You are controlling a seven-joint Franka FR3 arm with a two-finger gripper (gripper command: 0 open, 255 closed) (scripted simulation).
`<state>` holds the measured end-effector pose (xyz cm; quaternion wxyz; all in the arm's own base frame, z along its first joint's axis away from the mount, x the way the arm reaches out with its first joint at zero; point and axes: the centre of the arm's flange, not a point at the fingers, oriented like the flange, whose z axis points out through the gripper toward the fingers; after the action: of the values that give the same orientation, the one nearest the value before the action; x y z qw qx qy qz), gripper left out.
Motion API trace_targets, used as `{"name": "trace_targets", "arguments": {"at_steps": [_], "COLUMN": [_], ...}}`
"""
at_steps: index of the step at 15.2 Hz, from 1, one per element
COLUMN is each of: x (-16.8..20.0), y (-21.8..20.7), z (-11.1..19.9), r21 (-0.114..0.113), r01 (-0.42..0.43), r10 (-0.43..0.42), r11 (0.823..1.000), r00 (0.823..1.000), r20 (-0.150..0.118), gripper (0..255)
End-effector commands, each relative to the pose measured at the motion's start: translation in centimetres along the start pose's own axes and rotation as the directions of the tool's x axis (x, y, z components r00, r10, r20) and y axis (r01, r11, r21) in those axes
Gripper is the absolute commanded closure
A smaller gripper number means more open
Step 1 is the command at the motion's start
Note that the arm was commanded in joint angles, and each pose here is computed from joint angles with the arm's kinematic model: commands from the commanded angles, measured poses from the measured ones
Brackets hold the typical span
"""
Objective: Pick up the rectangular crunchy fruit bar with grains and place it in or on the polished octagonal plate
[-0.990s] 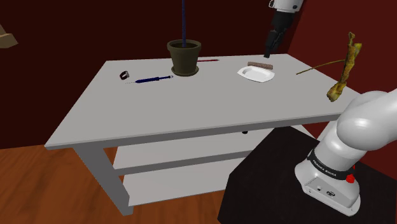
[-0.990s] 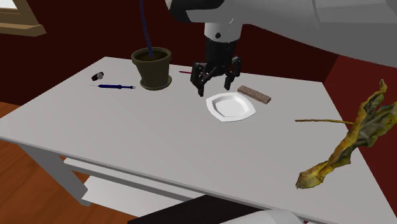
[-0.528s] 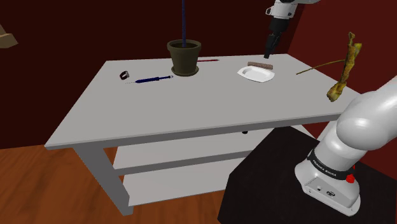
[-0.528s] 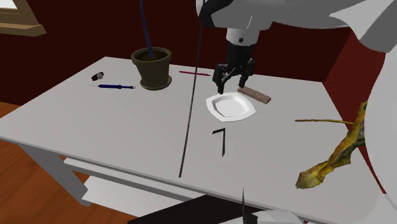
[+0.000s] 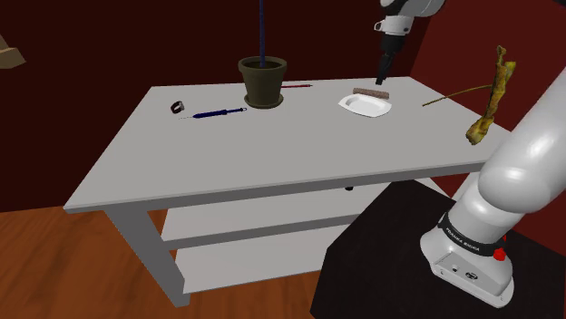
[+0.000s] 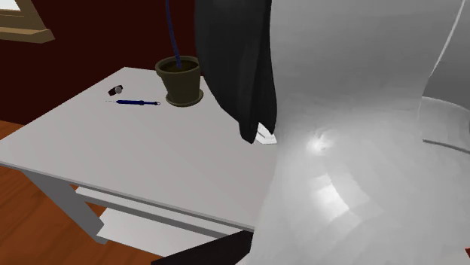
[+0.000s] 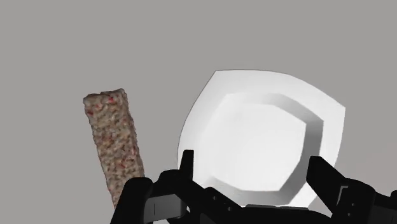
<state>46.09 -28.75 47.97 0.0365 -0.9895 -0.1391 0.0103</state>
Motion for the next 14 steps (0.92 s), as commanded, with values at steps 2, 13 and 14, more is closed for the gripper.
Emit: {"name": "trace_targets", "arguments": {"at_steps": [2, 13, 14], "x": [1.6, 5.2, 5.2], "y": [4.0, 13.9, 13.9], "z": [1.2, 5.7, 6.2], "r21": [0.006, 0.026, 0.026], "r01": [0.033, 0.112, 0.112], "r10": [-0.033, -0.113, -0.113], "r11": [0.999, 0.993, 0.993], "r00": [0.999, 0.993, 0.993], "r20": [0.012, 0.043, 0.043], "gripper": [0, 0, 0]}}
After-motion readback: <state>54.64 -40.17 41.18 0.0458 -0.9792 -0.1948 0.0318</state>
